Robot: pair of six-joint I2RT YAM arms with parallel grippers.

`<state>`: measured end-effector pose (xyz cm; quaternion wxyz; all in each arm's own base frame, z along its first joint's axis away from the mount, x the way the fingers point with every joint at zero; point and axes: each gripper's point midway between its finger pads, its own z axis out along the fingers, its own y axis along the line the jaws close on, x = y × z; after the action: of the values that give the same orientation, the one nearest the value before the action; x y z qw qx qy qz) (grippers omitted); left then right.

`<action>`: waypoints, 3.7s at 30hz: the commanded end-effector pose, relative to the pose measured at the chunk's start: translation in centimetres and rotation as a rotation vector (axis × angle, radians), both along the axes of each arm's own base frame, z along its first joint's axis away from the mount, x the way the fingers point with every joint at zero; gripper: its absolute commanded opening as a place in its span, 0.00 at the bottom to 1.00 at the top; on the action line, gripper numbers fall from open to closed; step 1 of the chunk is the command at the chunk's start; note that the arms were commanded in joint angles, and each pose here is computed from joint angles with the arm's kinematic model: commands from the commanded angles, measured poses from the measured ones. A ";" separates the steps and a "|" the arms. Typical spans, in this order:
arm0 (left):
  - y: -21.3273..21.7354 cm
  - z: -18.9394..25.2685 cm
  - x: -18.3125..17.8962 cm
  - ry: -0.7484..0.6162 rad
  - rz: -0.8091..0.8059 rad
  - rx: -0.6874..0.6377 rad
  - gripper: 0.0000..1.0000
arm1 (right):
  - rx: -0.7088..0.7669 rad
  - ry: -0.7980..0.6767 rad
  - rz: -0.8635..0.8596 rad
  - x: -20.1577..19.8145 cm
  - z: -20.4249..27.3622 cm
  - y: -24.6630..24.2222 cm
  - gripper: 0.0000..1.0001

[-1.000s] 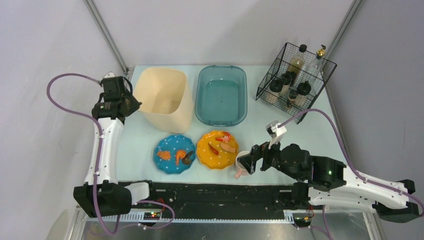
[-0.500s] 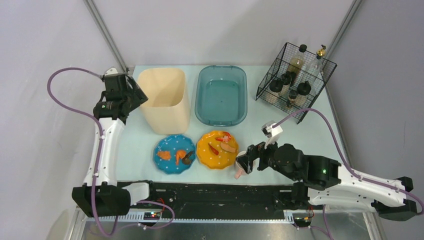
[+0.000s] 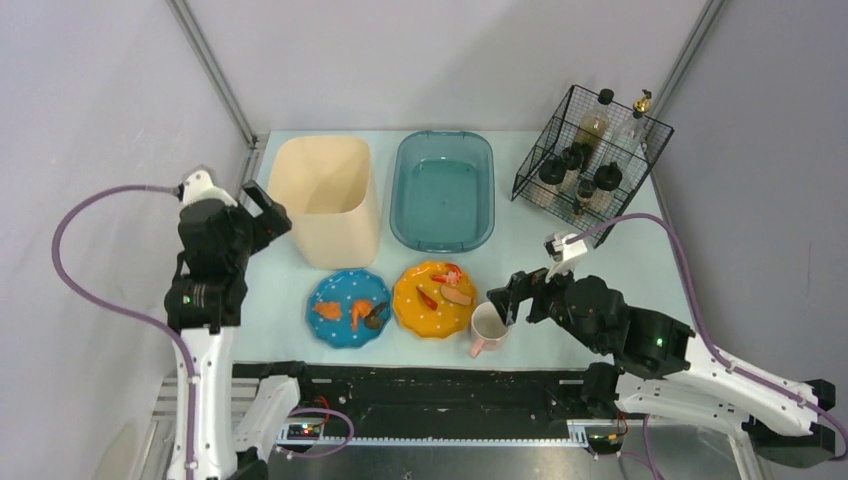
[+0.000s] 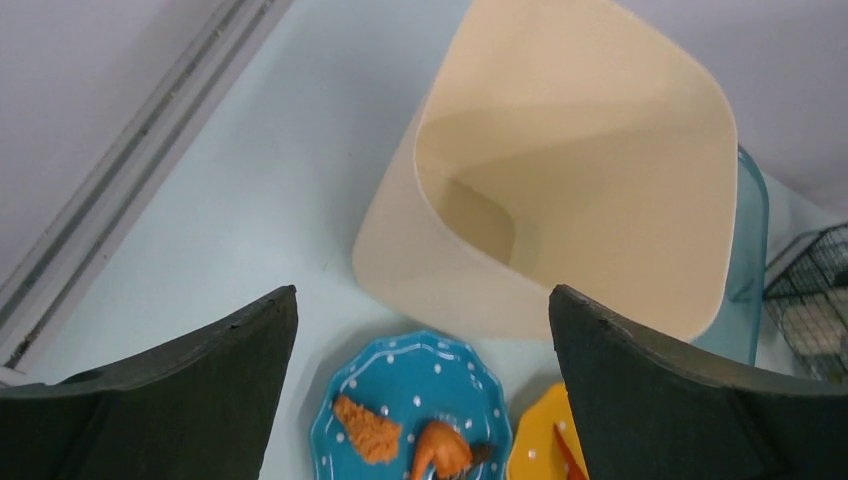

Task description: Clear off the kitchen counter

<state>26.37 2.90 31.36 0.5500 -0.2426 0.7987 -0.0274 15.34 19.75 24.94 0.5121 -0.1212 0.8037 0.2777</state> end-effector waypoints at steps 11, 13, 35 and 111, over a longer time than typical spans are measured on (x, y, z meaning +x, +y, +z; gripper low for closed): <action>-3.8 -14.4 -3.6 0.333 -0.150 -0.143 1.00 | -0.055 0.018 0.111 1.4 -1.9 3.3 1.00; -3.8 -15.7 -3.7 0.373 -0.134 -0.158 1.00 | -0.045 0.034 0.134 1.3 -2.5 4.1 1.00; -8.6 -24.5 -8.4 0.442 0.099 -0.393 1.00 | -0.062 0.138 0.313 0.2 -7.4 8.9 1.00; -13.8 -10.9 -6.1 0.125 -0.645 0.025 1.00 | -0.321 0.411 -0.106 2.1 -13.5 -0.8 0.45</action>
<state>19.95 -10.92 20.63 0.4530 0.0028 0.8717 -0.1867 16.27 18.54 11.05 0.3081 -0.1148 0.9338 0.1412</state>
